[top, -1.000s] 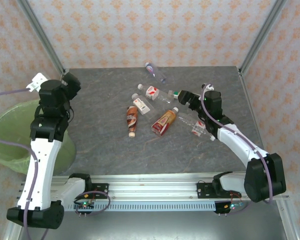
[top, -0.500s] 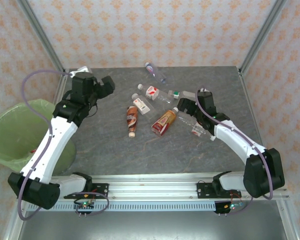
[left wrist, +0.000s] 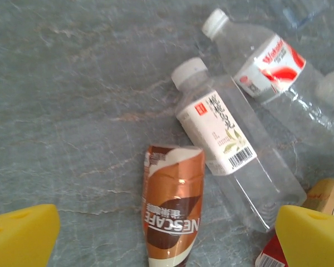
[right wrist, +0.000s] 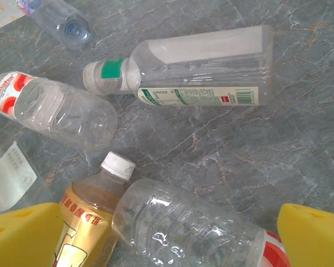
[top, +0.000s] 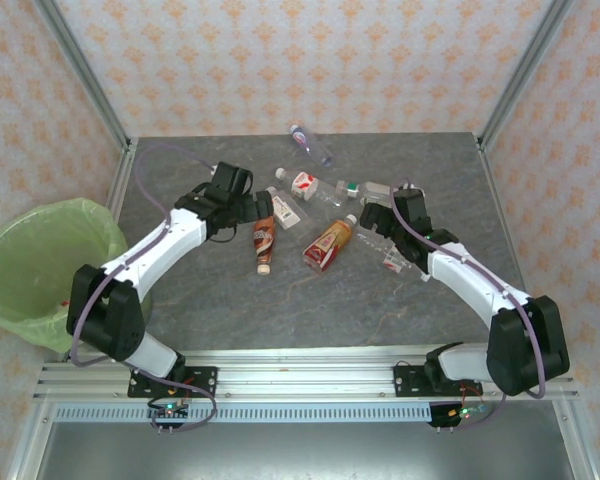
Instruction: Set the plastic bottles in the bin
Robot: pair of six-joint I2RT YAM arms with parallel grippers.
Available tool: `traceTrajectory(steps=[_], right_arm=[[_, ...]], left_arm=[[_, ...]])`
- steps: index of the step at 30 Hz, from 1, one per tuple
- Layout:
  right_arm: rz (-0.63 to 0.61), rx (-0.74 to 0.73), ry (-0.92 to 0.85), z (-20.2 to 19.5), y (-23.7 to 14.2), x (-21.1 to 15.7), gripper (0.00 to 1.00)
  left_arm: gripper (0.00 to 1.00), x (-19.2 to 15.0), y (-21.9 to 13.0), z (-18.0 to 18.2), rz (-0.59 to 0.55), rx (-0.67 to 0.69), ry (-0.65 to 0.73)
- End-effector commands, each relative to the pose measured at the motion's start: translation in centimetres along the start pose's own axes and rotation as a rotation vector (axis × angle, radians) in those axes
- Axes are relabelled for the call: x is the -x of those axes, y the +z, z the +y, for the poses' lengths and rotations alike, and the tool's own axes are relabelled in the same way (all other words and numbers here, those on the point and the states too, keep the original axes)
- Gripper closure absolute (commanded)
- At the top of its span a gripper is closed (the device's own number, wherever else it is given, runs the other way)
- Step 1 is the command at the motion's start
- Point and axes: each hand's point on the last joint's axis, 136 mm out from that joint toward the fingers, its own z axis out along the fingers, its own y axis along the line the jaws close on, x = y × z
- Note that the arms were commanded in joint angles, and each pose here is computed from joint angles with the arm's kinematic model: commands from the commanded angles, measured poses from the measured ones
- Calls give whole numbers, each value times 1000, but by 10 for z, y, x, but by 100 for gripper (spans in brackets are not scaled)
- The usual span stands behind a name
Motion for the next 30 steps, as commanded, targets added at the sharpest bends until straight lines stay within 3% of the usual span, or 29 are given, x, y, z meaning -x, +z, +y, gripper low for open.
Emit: traceTrajectory(steps=[1,4,11,30], right_arm=[[-28,-42,15,-10,-5,1,1],[-47,-42,15,-11,-9,4,1],[-86,-52,16,-15,-16,9,1],[-107,-59,35,-18,-17,9,1]], left_arm=[[0,-17,22,-8,53,-2,71],[0,-24,38,0,70,70,98],[3,-40,71,-3,134,63,165],[11,-55,108,3,166,125,207]])
